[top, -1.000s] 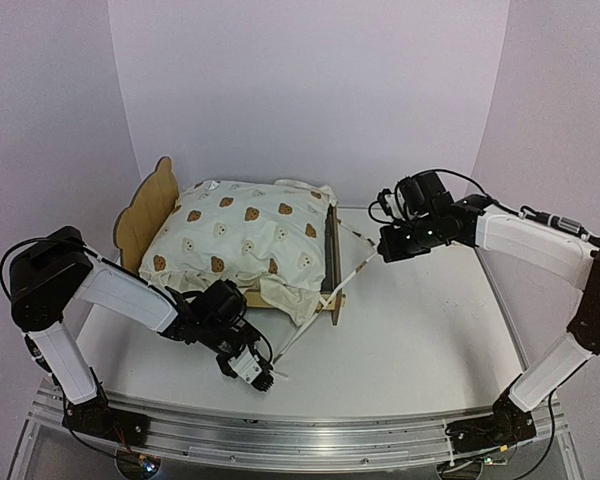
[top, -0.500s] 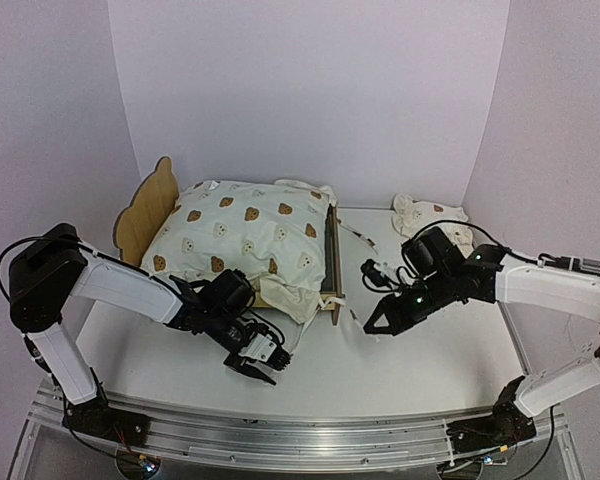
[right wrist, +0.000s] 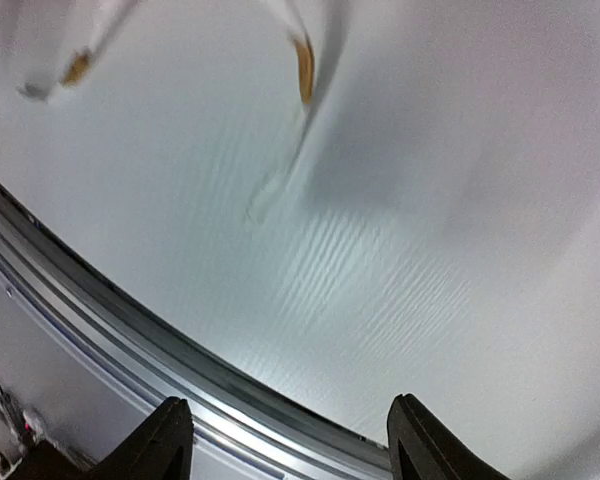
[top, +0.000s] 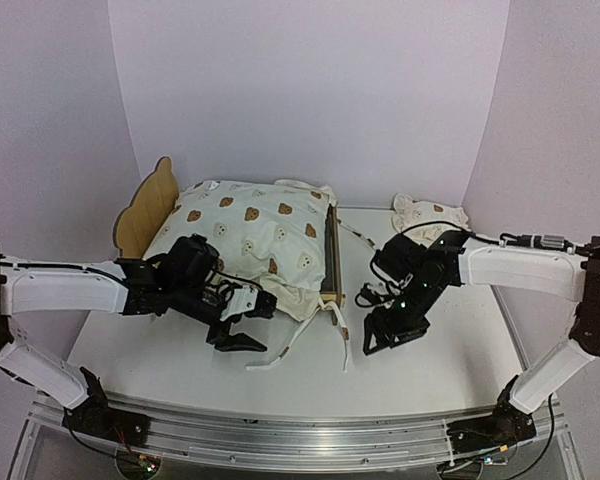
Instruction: Set up the pet bed
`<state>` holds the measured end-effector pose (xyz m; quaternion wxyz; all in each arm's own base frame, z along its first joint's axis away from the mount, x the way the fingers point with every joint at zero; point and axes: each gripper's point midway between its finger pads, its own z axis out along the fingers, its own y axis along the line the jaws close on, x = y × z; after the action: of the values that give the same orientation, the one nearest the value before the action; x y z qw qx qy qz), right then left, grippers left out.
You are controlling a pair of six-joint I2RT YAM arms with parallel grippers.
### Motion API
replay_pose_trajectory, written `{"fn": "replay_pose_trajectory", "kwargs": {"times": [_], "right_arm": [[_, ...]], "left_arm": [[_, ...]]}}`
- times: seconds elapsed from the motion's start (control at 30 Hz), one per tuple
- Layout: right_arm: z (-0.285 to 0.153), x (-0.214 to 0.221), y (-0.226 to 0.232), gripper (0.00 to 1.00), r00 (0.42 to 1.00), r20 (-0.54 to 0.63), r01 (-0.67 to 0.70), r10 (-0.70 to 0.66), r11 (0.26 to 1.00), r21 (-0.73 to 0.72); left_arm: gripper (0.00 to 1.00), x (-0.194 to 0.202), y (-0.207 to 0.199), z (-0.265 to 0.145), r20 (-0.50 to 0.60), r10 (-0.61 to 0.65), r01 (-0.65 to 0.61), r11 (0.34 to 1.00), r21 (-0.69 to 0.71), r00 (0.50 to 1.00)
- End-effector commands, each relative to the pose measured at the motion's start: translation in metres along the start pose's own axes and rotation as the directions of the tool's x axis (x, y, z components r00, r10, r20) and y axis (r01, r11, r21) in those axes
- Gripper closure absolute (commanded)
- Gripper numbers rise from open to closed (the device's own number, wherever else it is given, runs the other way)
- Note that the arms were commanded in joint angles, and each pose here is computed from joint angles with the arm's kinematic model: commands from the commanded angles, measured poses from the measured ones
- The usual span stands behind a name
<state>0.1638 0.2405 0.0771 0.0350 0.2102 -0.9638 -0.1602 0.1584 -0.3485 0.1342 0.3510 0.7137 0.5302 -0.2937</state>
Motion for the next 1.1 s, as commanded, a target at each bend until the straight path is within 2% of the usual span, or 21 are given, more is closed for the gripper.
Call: {"fn": "replay_pose_trajectory", "kwargs": {"times": [0.0, 0.07, 0.17, 0.23, 0.33, 0.53, 0.63, 0.77, 0.83, 0.9, 0.93, 1.03, 1.07], "right_arm": [[-0.05, -0.076, 0.01, 0.33, 0.96, 0.28, -0.053, 0.027, 0.995, 0.085], [-0.066, -0.112, 0.012, 0.33, 0.921, 0.382, -0.121, 0.071, 0.987, 0.107], [-0.088, -0.164, 0.013, 0.34, 0.857, 0.508, -0.186, 0.079, 0.969, 0.162], [-0.094, -0.195, 0.012, 0.35, 0.827, 0.557, -0.212, 0.072, 0.958, 0.192], [-0.091, -0.233, 0.012, 0.36, 0.806, 0.588, -0.228, 0.066, 0.952, 0.206], [-0.082, -0.271, -0.023, 0.45, 0.777, 0.628, -0.305, 0.036, 0.895, 0.326], [-0.071, -0.279, -0.039, 0.49, 0.786, 0.617, -0.32, 0.042, 0.881, 0.349], [-0.053, -0.277, -0.053, 0.66, 0.808, 0.582, -0.336, 0.092, 0.884, 0.326], [-0.052, -0.269, -0.067, 0.73, 0.806, 0.58, -0.372, 0.121, 0.866, 0.336], [-0.056, -0.258, -0.081, 0.8, 0.795, 0.59, -0.414, 0.143, 0.839, 0.354], [-0.059, -0.252, -0.089, 0.81, 0.788, 0.597, -0.436, 0.151, 0.822, 0.368], [-0.074, -0.23, -0.112, 0.84, 0.764, 0.624, -0.497, 0.166, 0.768, 0.404], [-0.078, -0.22, -0.119, 0.84, 0.758, 0.63, -0.514, 0.169, 0.749, 0.418]], "left_arm": [[0.31, -0.011, 0.043, -0.052, 0.003, -0.191, 0.186, 0.95, -0.252, 0.982], [0.29, -0.015, 0.061, -0.08, 0.051, -0.248, 0.25, 0.904, -0.347, 0.967], [0.28, -0.016, 0.095, -0.129, 0.163, -0.341, 0.377, 0.793, -0.479, 0.926], [0.28, -0.014, 0.118, -0.166, 0.262, -0.392, 0.469, 0.683, -0.559, 0.882], [0.28, -0.013, 0.14, -0.228, 0.391, -0.39, 0.549, 0.512, -0.661, 0.834], [0.26, -0.026, 0.15, -0.331, 0.526, -0.276, 0.59, 0.27, -0.761, 0.804], [0.22, -0.006, 0.151, -0.371, 0.546, -0.255, 0.58, 0.083, -0.81, 0.798], [0.19, 0.033, 0.146, -0.384, 0.536, -0.296, 0.547, -0.053, -0.836, 0.791], [0.19, 0.046, 0.143, -0.379, 0.547, -0.325, 0.557, -0.072, -0.828, 0.771], [0.19, 0.049, 0.141, -0.372, 0.553, -0.331, 0.571, -0.05, -0.819, 0.765], [0.19, 0.043, 0.141, -0.366, 0.55, -0.322, 0.581, -0.002, -0.814, 0.77], [0.18, 0.015, 0.139, -0.34, 0.519, -0.281, 0.58, 0.218, -0.785, 0.807], [0.18, 0.01, 0.138, -0.333, 0.517, -0.272, 0.58, 0.269, -0.769, 0.812]]}}
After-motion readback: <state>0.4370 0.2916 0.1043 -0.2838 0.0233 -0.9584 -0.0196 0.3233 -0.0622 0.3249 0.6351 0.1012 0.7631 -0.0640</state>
